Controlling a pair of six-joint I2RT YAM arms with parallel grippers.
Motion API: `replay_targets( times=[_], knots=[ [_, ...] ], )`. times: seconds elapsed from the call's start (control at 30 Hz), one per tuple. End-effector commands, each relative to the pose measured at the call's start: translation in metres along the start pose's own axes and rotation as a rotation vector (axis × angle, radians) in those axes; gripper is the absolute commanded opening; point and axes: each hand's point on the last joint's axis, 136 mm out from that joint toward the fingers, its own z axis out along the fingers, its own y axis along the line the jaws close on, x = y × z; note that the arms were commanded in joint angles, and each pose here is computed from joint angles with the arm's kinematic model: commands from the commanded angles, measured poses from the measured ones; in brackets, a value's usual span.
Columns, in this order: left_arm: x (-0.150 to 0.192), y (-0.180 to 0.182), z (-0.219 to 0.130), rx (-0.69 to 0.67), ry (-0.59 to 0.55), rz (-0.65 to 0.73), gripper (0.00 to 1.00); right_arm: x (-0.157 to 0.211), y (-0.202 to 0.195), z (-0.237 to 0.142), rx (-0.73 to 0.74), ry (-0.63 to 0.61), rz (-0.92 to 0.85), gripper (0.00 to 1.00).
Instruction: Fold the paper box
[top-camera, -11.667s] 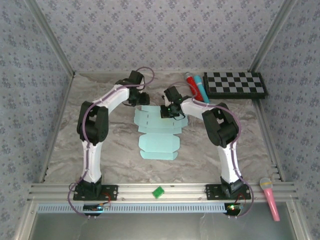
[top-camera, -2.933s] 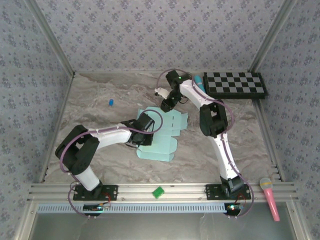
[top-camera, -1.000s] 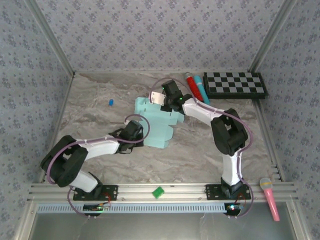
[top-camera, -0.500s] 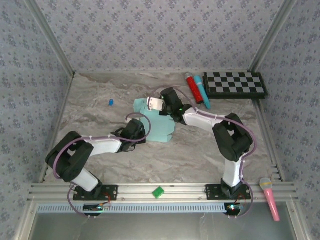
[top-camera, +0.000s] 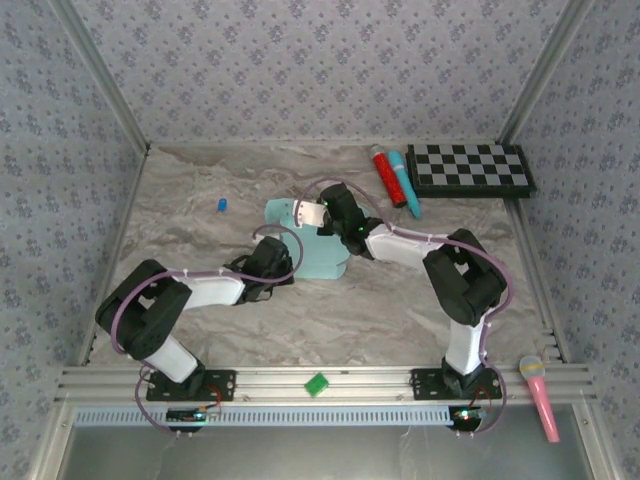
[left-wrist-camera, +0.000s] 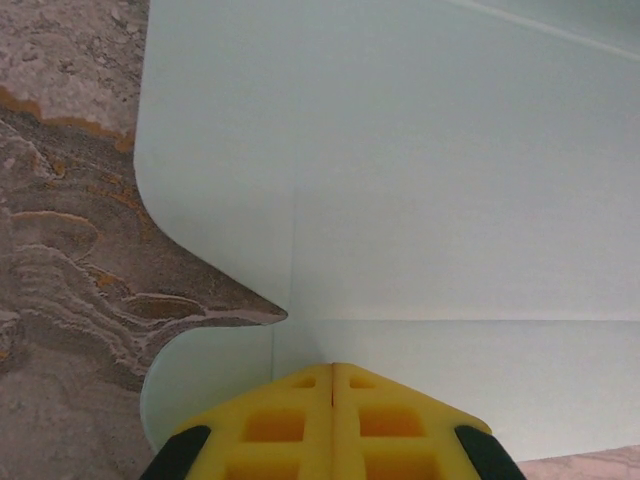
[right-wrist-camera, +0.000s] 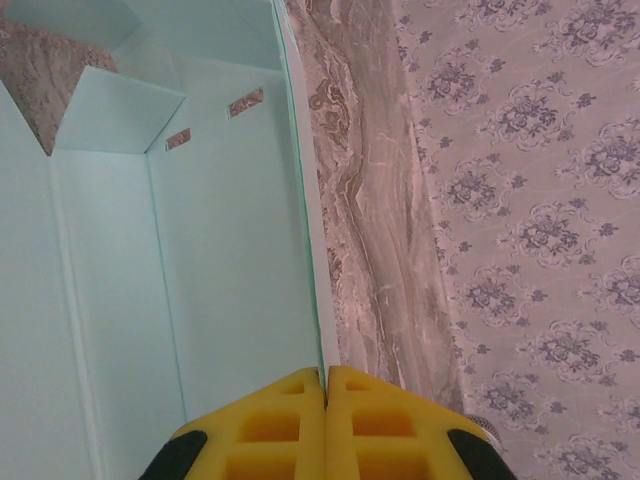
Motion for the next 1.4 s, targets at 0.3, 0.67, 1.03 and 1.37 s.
replay_targets(
  times=[0.3, 0.67, 1.03, 1.37],
  knots=[
    [0.0, -0.007, -0.009, 0.05, 0.004, 0.019, 0.0, 0.006, 0.017, 0.006, -0.026, 0.007, -0.053, 0.0],
    [-0.035, -0.01, -0.058, 0.023, -0.112, 0.1, 0.18, 0.003, 0.004, 0.011, 0.021, -0.014, -0.106, 0.0],
    [-0.112, 0.072, -0.112, -0.181, -0.239, -0.018, 0.34, -0.004, -0.003, 0.011, 0.046, -0.035, -0.141, 0.0],
    [-0.16, 0.096, -0.066, -0.122, -0.123, -0.09, 0.41, -0.007, 0.0, 0.011, 0.069, -0.044, -0.162, 0.0]
  ],
)
